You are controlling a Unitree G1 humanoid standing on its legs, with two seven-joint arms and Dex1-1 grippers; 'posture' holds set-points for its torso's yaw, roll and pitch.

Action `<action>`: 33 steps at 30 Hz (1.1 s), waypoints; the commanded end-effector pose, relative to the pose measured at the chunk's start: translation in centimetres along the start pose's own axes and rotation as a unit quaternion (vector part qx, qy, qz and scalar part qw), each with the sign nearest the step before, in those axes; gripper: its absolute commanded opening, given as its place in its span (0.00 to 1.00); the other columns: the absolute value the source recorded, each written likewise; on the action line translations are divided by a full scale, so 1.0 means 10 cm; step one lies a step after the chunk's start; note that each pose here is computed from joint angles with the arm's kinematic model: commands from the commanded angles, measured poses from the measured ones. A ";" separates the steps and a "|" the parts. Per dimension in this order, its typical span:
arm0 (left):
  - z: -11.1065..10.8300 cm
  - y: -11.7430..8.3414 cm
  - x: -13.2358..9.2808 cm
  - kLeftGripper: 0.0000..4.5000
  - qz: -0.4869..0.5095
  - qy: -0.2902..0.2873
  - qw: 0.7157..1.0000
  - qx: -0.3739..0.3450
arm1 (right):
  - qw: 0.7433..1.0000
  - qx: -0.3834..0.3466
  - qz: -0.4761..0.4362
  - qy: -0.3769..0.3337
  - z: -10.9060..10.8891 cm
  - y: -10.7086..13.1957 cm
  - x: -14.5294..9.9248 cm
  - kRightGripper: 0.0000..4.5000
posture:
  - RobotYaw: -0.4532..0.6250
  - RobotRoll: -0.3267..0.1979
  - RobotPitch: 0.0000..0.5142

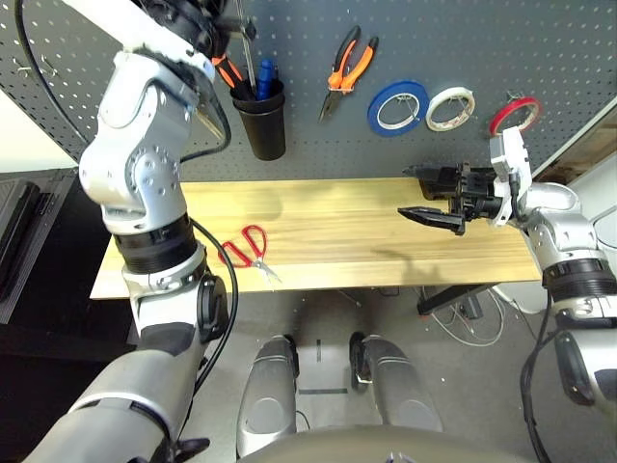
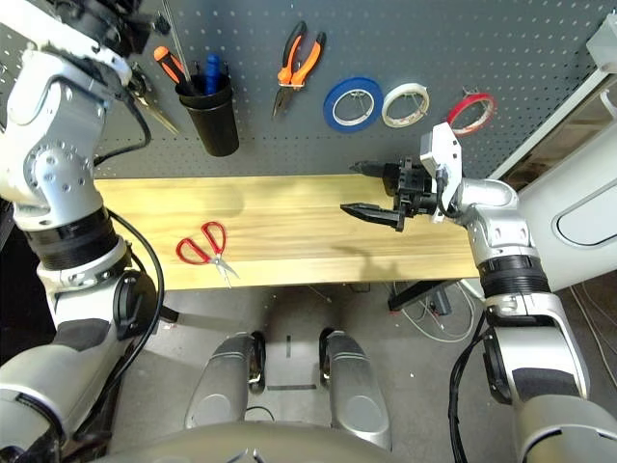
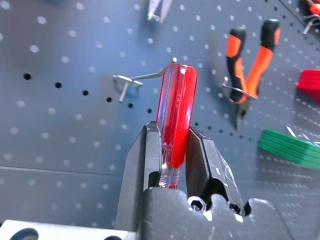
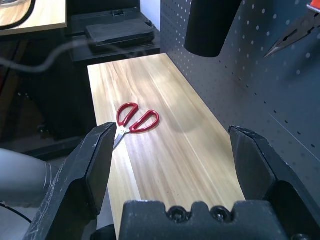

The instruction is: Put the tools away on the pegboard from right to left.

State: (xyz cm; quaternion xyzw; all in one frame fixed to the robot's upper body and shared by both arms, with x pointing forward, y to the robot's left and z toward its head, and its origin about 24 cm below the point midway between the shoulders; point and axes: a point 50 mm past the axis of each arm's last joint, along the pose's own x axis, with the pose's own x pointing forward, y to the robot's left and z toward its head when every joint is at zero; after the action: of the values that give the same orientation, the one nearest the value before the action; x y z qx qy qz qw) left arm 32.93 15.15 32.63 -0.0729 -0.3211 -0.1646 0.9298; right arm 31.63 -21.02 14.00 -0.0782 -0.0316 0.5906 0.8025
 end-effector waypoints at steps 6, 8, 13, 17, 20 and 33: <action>-0.25 -0.10 0.15 0.17 0.001 -0.025 0.999 0.024 | 1.000 0.004 -0.014 -0.005 0.04 0.06 -0.08 1.00 | 0.42 0.62 0.27; -0.33 -0.08 0.14 0.17 0.011 -0.022 0.999 0.030 | 1.000 0.004 -0.017 -0.005 0.05 0.07 -0.10 1.00 | 0.41 0.62 0.27; -0.57 -0.02 0.06 0.17 0.033 -0.004 0.998 0.056 | 1.000 0.006 -0.022 -0.006 0.06 0.09 -0.13 1.00 | 0.40 0.62 0.27; -0.69 0.08 0.00 0.17 0.055 0.004 0.994 0.091 | 1.000 0.007 -0.024 -0.011 0.07 0.10 -0.13 1.00 | 0.39 0.62 0.27; -0.76 0.12 -0.01 0.17 0.067 0.012 0.993 0.098 | 0.999 0.011 -0.022 -0.020 0.07 0.11 -0.11 1.00 | 0.39 0.62 0.28; -0.74 0.21 -0.07 0.71 0.050 0.068 0.987 0.139 | 1.000 0.015 -0.005 -0.014 0.06 0.14 -0.10 1.00 | 0.41 0.62 0.28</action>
State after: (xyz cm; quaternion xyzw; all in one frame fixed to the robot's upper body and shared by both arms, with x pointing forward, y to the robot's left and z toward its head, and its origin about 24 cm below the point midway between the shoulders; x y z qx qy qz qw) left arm 37.90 15.32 25.56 0.0467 -0.2659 -0.0679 0.9605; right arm 30.21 -21.41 14.43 -0.0538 -0.0370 0.5847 0.8086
